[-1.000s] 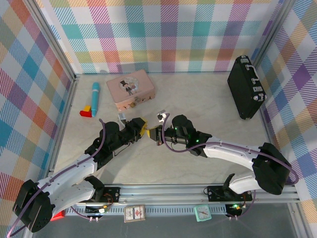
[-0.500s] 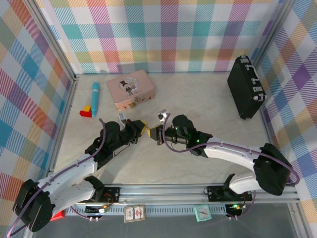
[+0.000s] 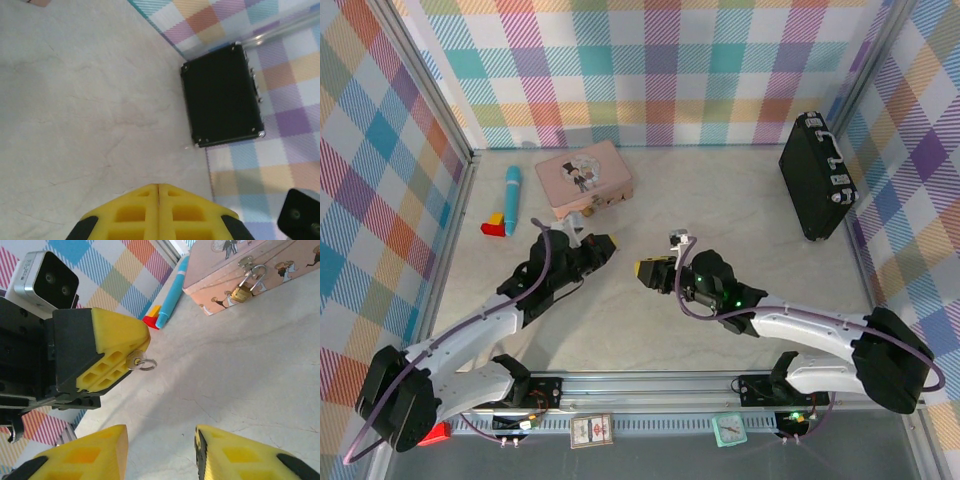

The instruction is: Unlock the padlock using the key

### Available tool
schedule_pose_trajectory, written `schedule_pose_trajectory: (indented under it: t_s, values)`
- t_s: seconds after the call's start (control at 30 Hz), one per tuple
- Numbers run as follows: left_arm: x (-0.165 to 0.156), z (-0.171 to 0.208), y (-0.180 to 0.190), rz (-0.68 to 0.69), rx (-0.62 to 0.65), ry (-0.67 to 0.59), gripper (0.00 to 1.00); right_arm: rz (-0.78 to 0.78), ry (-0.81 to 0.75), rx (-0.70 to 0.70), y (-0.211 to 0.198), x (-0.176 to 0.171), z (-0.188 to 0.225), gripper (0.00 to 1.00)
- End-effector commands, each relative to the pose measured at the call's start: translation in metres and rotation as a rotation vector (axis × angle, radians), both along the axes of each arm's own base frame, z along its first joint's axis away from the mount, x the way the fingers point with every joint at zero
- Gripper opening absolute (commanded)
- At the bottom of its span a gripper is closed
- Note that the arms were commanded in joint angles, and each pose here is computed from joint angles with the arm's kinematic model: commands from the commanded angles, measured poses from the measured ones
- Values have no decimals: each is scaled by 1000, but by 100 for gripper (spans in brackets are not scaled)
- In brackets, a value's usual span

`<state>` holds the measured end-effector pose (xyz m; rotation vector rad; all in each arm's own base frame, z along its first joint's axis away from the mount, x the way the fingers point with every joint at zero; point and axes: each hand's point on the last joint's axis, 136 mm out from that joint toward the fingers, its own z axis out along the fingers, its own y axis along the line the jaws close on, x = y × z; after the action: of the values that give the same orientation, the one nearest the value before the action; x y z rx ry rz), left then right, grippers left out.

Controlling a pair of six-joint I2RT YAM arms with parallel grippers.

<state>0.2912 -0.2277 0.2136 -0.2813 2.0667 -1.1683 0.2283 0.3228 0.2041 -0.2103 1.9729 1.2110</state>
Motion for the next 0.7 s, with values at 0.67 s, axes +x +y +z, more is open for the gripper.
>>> schedule_pose_trajectory:
  t_s: [0.67]
  values:
    - [-41,37,-38,-458,-27,-379,0,118,-119,347,17,-3,46,41]
